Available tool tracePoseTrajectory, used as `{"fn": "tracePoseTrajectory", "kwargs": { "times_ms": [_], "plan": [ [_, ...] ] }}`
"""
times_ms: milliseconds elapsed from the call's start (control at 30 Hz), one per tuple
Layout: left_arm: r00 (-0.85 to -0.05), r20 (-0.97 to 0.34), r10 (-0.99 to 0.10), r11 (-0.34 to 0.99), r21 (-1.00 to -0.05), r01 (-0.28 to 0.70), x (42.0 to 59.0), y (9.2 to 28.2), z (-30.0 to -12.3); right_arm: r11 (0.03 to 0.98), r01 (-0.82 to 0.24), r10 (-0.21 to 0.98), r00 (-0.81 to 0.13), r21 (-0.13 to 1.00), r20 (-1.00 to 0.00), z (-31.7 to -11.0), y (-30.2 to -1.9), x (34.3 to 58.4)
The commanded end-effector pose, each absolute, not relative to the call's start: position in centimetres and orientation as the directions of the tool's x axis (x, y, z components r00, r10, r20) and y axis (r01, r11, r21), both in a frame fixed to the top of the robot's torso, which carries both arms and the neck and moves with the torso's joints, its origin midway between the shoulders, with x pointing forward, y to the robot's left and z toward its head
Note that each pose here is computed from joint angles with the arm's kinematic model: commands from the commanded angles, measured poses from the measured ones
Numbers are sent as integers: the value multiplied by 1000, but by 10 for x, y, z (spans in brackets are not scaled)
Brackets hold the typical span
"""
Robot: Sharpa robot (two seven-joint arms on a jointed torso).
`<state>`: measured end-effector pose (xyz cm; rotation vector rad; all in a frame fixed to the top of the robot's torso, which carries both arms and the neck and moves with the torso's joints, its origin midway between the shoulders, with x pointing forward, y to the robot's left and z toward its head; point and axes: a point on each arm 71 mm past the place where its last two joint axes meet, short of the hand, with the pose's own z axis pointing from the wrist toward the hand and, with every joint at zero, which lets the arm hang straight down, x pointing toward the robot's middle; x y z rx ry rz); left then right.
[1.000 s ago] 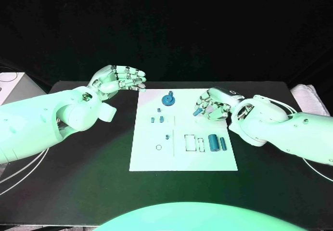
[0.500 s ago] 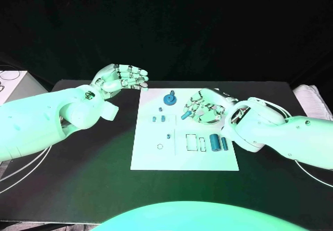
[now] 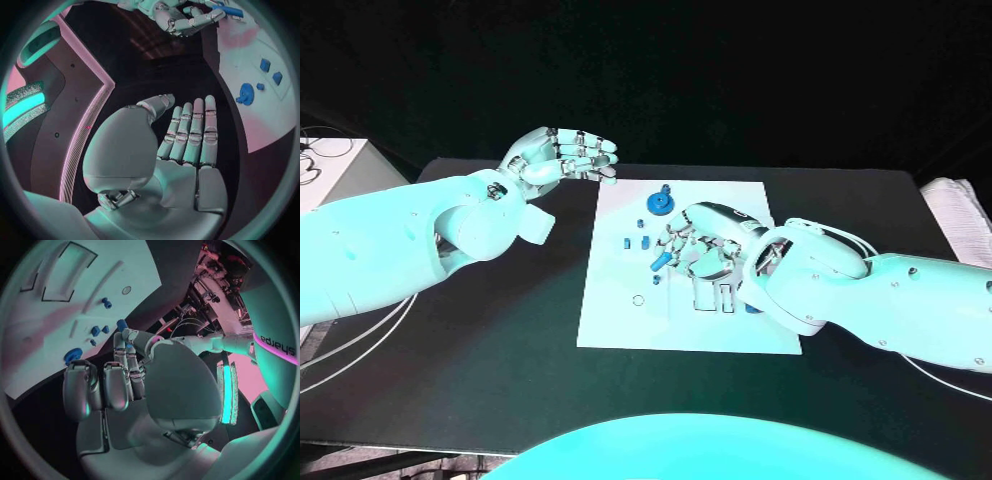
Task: Assemble the parts on the task board
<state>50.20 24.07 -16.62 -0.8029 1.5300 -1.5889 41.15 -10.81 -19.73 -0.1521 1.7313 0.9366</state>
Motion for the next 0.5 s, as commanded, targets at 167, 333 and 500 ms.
{"fn": "tracePoseTrajectory", "kwargs": {
  "times_ms": [167,333,500],
  "plan": [
    [-521,-62,-851,8,-994,104,501,237,-166,668,-604,245,-373,434,-895,-210,-91,402],
    [-523,-61,-850,7,-995,104,501,235,-166,668,-621,216,-365,410,-905,-218,-84,400],
    [-524,-61,-849,7,-995,104,501,235,-166,667,-634,194,-360,392,-913,-224,-78,398]
  ]
}}
